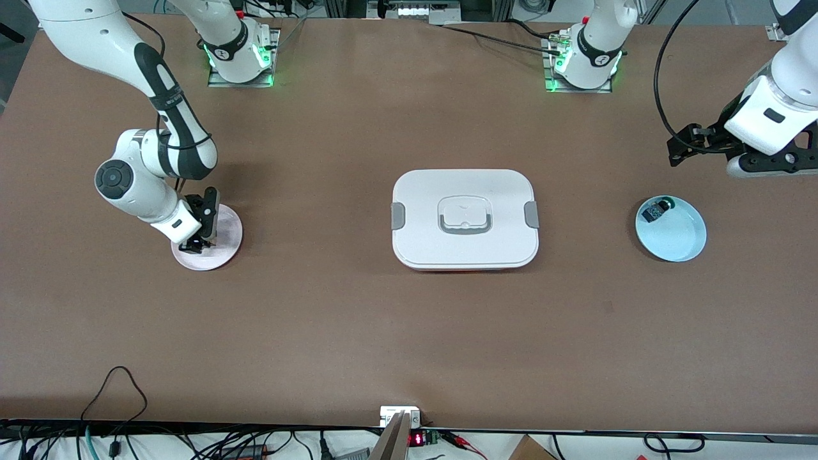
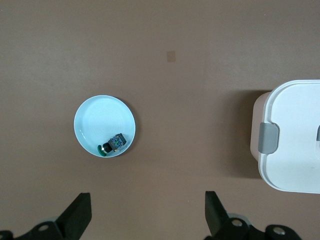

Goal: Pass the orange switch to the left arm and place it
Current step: 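Lift the orange switch with the right gripper and carry it over the box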

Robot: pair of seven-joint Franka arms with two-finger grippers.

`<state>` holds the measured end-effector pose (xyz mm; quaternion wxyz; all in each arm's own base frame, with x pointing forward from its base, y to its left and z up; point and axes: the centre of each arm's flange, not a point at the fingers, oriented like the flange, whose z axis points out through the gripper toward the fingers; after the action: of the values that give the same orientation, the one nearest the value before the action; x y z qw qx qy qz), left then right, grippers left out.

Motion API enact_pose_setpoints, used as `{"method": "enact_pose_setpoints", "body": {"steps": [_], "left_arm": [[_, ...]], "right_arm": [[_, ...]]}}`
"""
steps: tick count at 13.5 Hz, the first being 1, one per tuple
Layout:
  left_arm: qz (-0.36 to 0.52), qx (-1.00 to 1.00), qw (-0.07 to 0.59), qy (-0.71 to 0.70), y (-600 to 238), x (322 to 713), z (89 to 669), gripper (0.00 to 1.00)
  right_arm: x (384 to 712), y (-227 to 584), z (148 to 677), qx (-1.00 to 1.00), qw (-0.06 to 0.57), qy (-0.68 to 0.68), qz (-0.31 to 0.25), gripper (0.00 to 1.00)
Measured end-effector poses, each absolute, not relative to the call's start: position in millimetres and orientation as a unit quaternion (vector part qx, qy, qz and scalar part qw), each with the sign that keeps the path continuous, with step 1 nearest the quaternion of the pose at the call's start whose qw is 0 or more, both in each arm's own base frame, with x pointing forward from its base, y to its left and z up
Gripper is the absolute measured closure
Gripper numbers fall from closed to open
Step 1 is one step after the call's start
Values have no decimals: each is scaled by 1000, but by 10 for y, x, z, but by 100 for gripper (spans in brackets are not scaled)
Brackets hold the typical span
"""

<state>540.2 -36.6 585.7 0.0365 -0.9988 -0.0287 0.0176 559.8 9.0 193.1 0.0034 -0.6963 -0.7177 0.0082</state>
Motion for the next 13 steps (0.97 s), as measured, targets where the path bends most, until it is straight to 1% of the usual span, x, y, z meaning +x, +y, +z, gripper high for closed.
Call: {"method": "enact_pose_setpoints", "body": {"steps": [2, 4, 7, 8, 10, 13], "left_arm": [[18, -999, 37, -29, -366, 5402, 5857, 0], [18, -999, 37, -29, -365, 5402, 5857, 0], [18, -999, 37, -29, -365, 5402, 5857, 0], [18, -999, 37, -29, -365, 5402, 5857, 0], [18, -999, 35, -29, -367, 5402, 5857, 0], [21, -999, 11, -32, -399, 5397, 5853, 0]], "right_arm": [[5661, 415, 2077, -706, 48, -707, -5, 27], [5749, 827, 2402, -710, 107, -696, -25, 27], [5843, 1450, 2915, -713, 207, -664, -85, 27], [5847, 1632, 3020, -716, 244, -645, -110, 27], [5829, 1932, 3143, -717, 297, -612, -149, 27], [5824, 2370, 3393, -712, 374, -554, -213, 27]]}}
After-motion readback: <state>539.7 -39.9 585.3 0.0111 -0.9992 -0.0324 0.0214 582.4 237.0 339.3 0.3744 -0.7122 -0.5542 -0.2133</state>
